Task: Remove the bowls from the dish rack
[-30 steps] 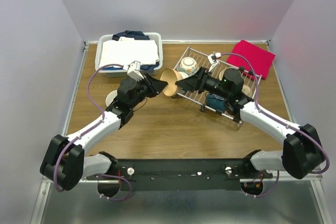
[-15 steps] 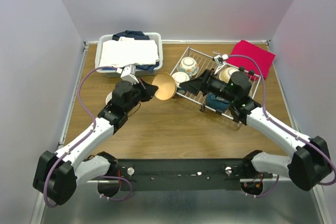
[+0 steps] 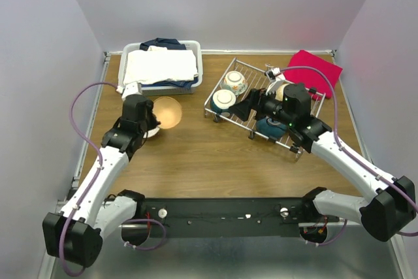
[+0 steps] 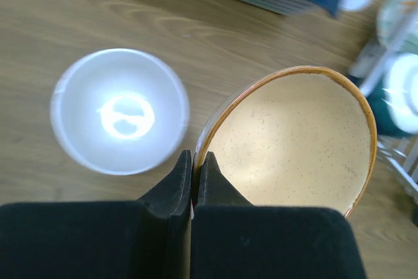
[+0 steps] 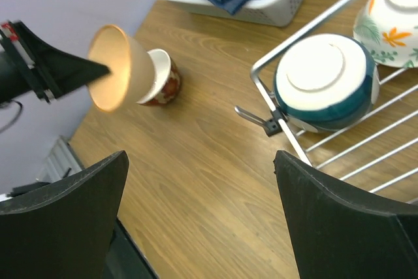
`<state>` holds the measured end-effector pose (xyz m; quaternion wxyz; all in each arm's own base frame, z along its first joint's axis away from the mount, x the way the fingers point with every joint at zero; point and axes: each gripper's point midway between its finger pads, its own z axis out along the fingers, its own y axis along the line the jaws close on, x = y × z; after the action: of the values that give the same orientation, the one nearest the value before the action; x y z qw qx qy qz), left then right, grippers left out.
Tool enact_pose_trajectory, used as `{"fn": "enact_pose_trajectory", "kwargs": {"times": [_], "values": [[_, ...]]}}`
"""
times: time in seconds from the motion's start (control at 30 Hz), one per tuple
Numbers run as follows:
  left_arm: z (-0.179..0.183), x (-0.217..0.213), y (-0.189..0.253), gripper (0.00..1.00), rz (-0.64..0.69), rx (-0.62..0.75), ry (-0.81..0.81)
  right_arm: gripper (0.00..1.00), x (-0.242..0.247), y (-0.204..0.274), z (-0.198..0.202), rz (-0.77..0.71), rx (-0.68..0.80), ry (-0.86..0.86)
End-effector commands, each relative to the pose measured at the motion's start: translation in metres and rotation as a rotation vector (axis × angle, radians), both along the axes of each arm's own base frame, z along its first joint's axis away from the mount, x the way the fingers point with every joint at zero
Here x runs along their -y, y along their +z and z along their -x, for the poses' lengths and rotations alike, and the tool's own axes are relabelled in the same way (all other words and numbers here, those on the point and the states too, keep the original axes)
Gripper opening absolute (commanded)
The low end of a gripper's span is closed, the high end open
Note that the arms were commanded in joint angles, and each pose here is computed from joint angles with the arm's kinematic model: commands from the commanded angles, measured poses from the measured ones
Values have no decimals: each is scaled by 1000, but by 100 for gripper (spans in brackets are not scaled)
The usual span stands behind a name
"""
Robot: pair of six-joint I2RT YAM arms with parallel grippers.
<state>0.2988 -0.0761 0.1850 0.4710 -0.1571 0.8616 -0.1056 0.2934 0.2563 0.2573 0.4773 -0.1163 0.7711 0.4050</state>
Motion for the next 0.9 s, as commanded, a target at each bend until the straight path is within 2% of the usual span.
{"fn": "enact_pose_trajectory", "kwargs": {"times": [0.0, 0.23, 0.57, 0.7, 0.87], "values": [[7, -55, -4, 0, -42, -54, 149, 100, 10, -6, -1, 79, 5, -27], [-6, -84, -34, 0, -15, -120, 251, 100, 12, -16, 4, 119, -11, -8], [-27, -97, -70, 0, 14, -183, 274, 100, 23, -21, 12, 153, -15, -24], [-27, -98, -80, 16, 21, -191, 273, 100, 28, -26, 14, 166, -22, -40], [-23, -95, -94, 29, 33, -227, 268, 100, 28, -28, 13, 172, -26, -45]]}}
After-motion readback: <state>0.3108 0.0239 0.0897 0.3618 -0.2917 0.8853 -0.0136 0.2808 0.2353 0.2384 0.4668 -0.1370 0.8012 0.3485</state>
